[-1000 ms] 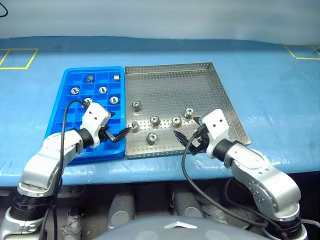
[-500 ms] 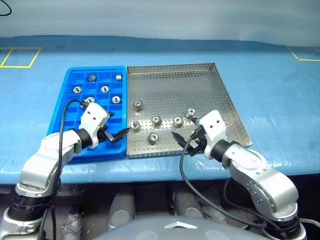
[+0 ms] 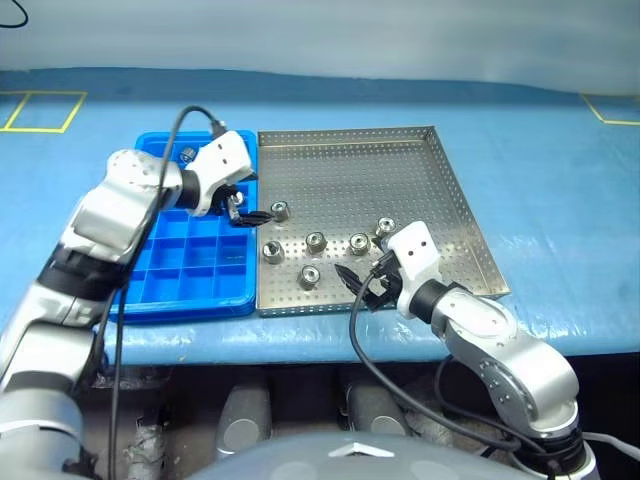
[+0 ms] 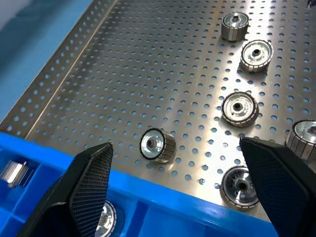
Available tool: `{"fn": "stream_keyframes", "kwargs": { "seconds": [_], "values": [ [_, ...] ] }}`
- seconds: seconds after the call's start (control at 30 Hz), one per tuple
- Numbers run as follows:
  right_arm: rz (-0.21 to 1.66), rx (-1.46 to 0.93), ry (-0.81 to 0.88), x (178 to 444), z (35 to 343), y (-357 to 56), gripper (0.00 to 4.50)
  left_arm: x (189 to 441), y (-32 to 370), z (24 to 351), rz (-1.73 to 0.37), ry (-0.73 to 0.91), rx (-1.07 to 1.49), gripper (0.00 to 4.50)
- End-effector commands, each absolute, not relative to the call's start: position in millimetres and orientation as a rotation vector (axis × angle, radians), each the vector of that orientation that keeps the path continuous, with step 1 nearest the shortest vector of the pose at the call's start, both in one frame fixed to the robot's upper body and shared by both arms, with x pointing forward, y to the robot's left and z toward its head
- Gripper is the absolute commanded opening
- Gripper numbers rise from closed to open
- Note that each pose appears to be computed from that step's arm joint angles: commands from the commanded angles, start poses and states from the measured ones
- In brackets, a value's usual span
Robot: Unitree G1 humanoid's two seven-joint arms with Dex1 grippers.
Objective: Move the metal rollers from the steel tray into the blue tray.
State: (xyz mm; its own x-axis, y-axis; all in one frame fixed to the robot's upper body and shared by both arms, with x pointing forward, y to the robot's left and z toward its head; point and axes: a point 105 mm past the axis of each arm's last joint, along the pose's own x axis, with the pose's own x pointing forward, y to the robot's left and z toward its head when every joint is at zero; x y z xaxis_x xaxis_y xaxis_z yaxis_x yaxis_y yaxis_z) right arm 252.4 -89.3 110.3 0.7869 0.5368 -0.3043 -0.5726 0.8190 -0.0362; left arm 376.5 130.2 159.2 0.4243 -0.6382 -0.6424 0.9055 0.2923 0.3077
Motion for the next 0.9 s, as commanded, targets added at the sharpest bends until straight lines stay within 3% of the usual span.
{"fn": "stream_keyframes", "kwargs": {
  "seconds": [0.03,0.33,0.73,0.9],
  "values": [
    [0.584,-0.12,0.229,252,120,-87,4.5,387,124,159,-1.167,0.486,0.871,4.49],
    [0.503,-0.063,0.211,247,119,-90,4.5,405,114,140,-1.27,0.666,1.158,4.49],
    [0.441,-0.027,0.196,242,118,-93,4.5,417,128,128,-1.15,0.803,1.326,4.49],
    [0.431,-0.026,0.193,243,118,-94,4.5,418,130,126,-1.134,0.819,1.307,2.98]
  ]
}}
